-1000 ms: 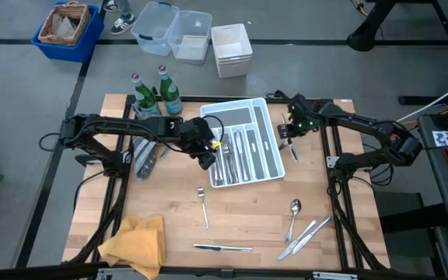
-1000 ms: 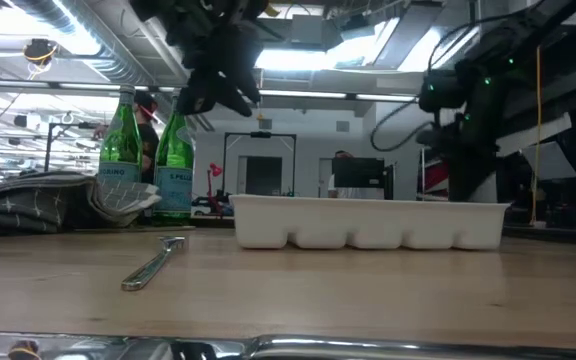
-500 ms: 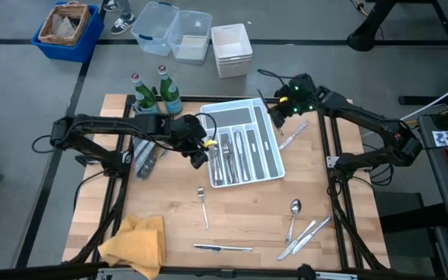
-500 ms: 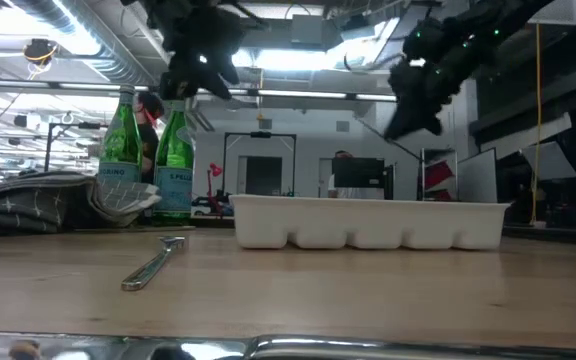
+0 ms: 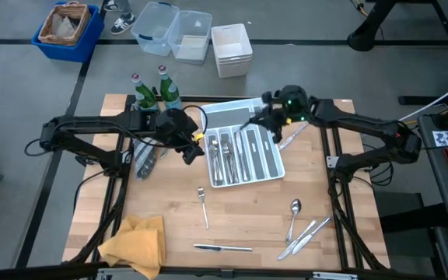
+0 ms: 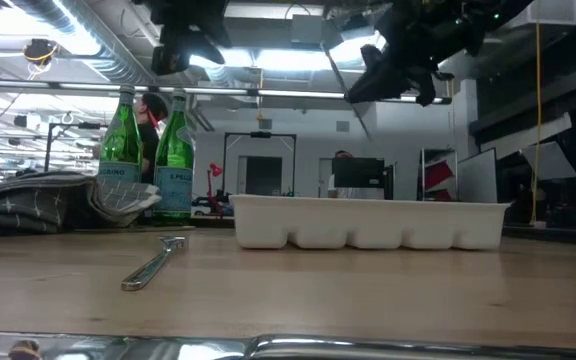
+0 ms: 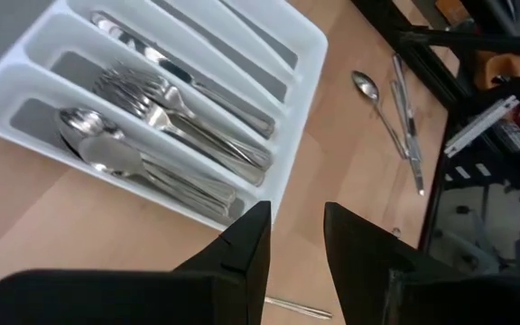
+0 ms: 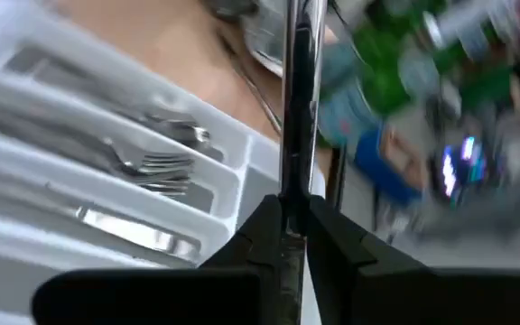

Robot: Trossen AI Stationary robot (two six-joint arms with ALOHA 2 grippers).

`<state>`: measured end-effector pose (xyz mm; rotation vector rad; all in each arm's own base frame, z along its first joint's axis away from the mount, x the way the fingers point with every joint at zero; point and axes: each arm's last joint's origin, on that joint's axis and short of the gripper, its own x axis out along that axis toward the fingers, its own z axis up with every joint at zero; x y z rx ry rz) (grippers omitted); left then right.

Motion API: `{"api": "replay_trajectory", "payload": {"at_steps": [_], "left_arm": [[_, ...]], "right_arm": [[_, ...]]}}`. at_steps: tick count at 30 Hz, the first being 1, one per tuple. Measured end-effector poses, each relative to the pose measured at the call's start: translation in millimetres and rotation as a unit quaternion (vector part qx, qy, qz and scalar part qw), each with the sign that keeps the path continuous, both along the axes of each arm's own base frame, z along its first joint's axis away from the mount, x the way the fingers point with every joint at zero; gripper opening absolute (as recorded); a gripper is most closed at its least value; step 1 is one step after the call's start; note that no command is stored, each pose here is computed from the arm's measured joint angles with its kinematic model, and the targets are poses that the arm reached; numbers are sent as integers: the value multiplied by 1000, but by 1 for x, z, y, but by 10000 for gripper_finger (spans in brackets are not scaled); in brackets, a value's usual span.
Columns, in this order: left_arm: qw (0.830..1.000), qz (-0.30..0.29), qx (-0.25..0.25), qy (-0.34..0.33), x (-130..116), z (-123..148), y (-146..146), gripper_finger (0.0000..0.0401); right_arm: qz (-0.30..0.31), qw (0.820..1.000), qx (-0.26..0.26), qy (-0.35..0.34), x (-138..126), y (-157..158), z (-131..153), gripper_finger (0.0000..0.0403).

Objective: Sort silverware
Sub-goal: Put the silver table knife into the silverware tray

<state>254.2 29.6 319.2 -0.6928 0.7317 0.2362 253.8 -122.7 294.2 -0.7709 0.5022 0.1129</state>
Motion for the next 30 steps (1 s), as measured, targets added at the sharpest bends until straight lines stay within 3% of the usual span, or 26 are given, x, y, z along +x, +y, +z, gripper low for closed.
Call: {"api": "replay_trajectory", "payload": {"at_steps": [3, 7, 12, 15, 23, 30], "left_arm": [[1000, 9, 8, 1, 0, 0, 1, 95], [999, 26, 19, 3, 0, 0, 2, 95], [997, 72, 32, 6, 0, 0, 4, 95], [995, 94, 36, 6, -1, 0, 5, 95], [993, 116, 34, 5, -1, 0, 6, 95], [992, 119, 37, 6, -1, 0, 6, 95]], "right_arm": [[74, 994, -78, 6, 8, 16, -1, 40], [167, 972, -167, 17, 21, 36, -8, 40], [260, 921, -285, 50, 39, 50, -30, 40], [277, 895, -340, 86, 50, 51, -45, 40], [343, 843, -366, 195, 55, 46, -87, 40], [375, 839, -341, 195, 60, 49, -102, 40]]}}
